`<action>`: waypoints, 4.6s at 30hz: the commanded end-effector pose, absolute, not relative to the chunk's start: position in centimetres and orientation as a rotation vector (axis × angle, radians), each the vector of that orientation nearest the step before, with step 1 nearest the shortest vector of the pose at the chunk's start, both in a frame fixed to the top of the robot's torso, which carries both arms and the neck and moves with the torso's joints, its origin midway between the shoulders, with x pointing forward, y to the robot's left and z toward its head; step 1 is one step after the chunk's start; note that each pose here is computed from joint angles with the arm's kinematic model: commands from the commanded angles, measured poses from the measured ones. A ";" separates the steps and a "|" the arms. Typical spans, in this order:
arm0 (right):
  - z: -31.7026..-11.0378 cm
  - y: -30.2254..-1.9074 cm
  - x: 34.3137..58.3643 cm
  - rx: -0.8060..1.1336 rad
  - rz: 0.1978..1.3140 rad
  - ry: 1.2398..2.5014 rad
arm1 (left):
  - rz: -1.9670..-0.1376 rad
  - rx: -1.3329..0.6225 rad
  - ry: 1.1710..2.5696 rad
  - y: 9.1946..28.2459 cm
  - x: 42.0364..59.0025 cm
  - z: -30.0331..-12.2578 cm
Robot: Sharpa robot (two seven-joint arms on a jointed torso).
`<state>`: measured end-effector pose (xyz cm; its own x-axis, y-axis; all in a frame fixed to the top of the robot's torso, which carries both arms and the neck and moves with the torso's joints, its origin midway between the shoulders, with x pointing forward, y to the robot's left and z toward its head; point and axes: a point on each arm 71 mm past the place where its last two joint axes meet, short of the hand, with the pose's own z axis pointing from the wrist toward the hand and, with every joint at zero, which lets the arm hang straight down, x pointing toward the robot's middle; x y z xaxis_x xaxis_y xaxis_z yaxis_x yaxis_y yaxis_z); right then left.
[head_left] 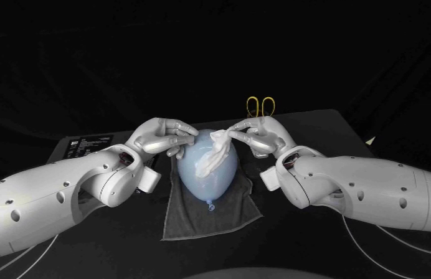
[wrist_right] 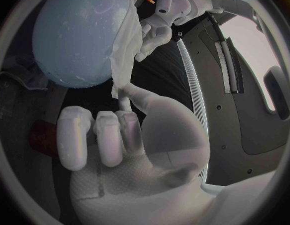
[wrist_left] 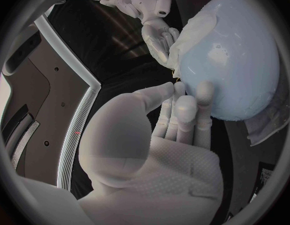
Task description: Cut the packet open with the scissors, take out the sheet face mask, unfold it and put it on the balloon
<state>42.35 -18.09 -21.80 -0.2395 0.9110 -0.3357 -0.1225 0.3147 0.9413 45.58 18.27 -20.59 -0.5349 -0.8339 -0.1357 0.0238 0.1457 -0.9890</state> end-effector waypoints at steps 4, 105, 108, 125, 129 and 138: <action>-21.5 -18.5 42.3 0.779 1.132 1.406 | -1.505 -0.779 1.692 18.0 45.5 -20.5; -23.2 -19.2 39.5 1.037 1.336 1.637 | -1.485 -0.656 1.680 17.3 45.4 -20.2; -23.0 -19.3 39.5 1.017 1.329 1.634 | -1.463 -0.604 1.674 17.2 45.6 -19.9; -22.0 -18.6 39.9 0.913 1.252 1.562 | -1.359 -0.279 1.685 15.0 47.5 -17.6; -21.3 -18.4 40.2 0.897 1.257 1.540 | -1.334 -0.245 1.681 14.4 47.9 -17.4; -20.2 -17.9 40.5 0.871 1.293 1.546 | -1.283 -0.192 1.704 13.0 48.6 -17.4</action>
